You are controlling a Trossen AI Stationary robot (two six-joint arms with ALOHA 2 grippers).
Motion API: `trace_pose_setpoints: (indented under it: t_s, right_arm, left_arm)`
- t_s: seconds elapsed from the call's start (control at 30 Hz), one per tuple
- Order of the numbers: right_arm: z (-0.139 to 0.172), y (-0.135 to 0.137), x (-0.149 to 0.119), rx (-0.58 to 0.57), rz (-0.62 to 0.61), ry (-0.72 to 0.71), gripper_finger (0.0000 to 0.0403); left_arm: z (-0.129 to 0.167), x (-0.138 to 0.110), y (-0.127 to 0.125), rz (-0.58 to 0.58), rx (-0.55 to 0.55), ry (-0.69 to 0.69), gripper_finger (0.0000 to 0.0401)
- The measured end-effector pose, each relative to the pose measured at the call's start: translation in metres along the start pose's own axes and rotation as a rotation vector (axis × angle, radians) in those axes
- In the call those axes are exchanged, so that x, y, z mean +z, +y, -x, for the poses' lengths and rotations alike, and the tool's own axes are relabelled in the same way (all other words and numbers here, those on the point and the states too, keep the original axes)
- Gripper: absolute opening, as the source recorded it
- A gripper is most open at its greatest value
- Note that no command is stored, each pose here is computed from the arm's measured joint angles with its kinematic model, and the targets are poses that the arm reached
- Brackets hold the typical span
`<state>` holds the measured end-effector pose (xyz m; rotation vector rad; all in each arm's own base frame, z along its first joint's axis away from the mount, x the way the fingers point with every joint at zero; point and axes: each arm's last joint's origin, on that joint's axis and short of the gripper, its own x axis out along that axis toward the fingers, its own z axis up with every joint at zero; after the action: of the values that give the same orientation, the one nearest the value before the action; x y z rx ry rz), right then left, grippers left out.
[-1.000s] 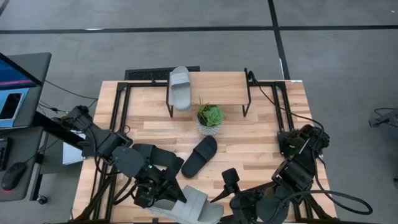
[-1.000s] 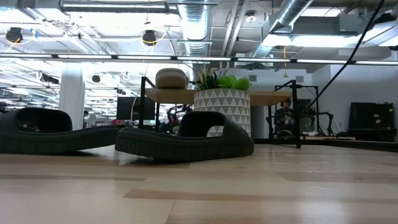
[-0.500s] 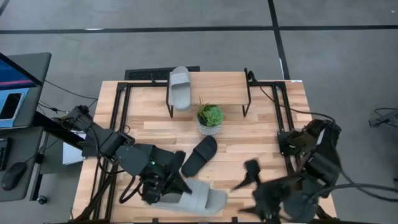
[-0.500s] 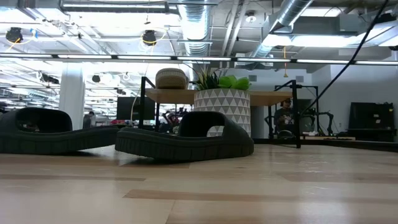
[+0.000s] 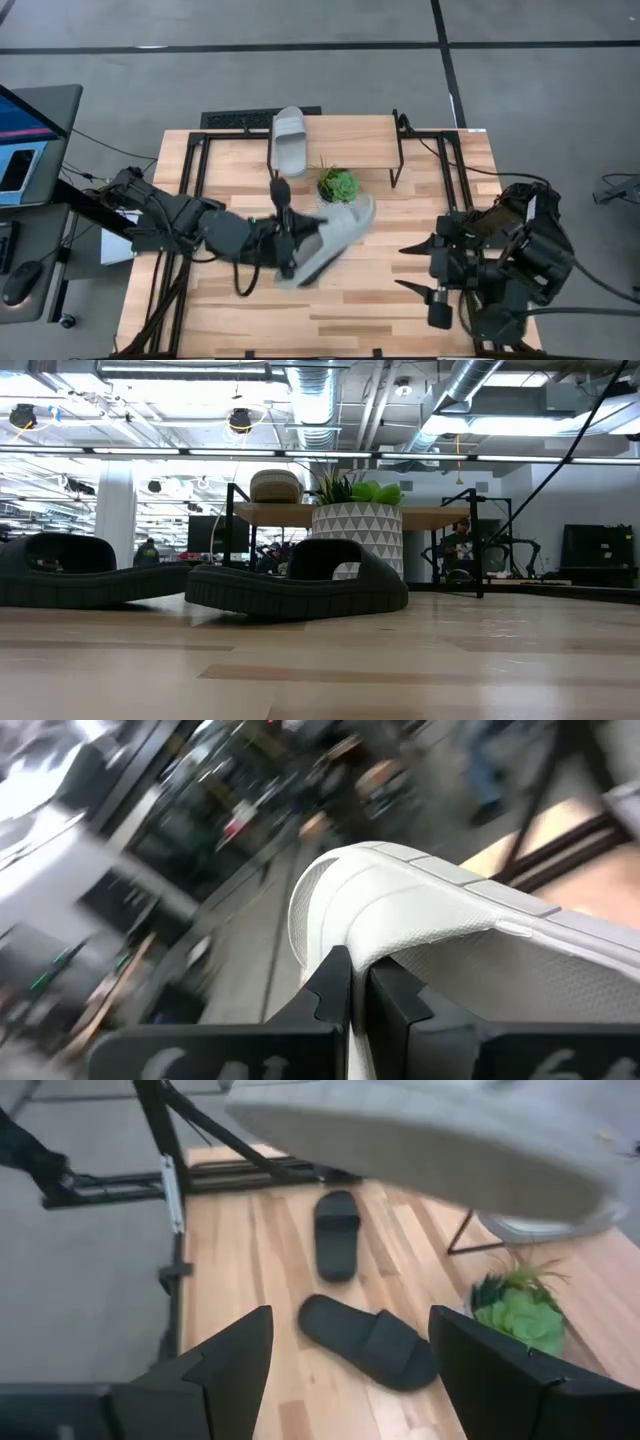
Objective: Pick and place slides into the shelf
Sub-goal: Put the gray slide on the shelf
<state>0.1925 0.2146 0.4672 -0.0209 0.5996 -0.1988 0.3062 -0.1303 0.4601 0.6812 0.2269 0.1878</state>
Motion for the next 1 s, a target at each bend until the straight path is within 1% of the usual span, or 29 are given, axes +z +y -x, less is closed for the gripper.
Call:
trace_pose_setpoints:
  t_s: [0.03, 0.1, 0.23, 0.4, 0.47, 0.53, 0.63, 0.7, 0.77, 0.83, 0.93, 1.0]
  right_arm:
    - [-0.003, 0.0, -0.003, -0.008, 0.02, 0.015, 0.026]
    - [-0.009, 0.002, -0.004, -0.019, 0.005, 0.033, 0.026]
    - [-0.026, 0.006, -0.014, -0.045, 0.024, 0.104, 0.026]
    - [-0.051, 0.01, -0.031, -0.102, 0.027, 0.195, 0.026]
    - [-0.061, 0.01, -0.038, -0.131, 0.02, 0.228, 0.026]
    - [-0.07, 0.01, -0.045, -0.163, 0.0, 0.257, 0.026]
    - [-0.083, 0.01, -0.056, -0.208, -0.034, 0.3, 0.026]
    - [-0.09, 0.009, -0.063, -0.243, -0.062, 0.315, 0.026]
    - [-0.096, 0.009, -0.069, -0.273, -0.088, 0.326, 0.026]
    - [-0.101, 0.009, -0.076, -0.303, -0.12, 0.332, 0.026]
    - [-0.107, 0.008, -0.085, -0.339, -0.158, 0.342, 0.026]
    - [-0.11, 0.008, -0.091, -0.354, -0.182, 0.373, 0.026]
  left_arm:
    - [-0.003, -0.003, 0.003, 0.0, 0.026, 0.021, 0.0]
    - [-0.008, -0.008, 0.01, -0.001, 0.071, 0.063, 0.0]
    - [-0.018, -0.021, 0.024, -0.011, 0.154, 0.152, 0.0]
    - [-0.032, -0.04, 0.04, -0.045, 0.207, 0.266, 0.0]
    - [-0.041, -0.047, 0.046, -0.061, 0.245, 0.31, 0.0]
    - [-0.049, -0.055, 0.047, -0.105, 0.258, 0.356, 0.0]
    - [-0.061, -0.064, 0.05, -0.135, 0.288, 0.41, 0.0]
    - [-0.072, -0.072, 0.051, -0.141, 0.311, 0.443, 0.0]
    - [-0.079, -0.079, 0.053, -0.149, 0.303, 0.468, 0.0]
    - [-0.092, -0.084, 0.057, -0.129, 0.35, 0.469, 0.0]
    - [-0.105, -0.09, 0.059, -0.163, 0.382, 0.49, 0.0]
    - [-0.115, -0.094, 0.06, -0.175, 0.406, 0.489, 0.0]
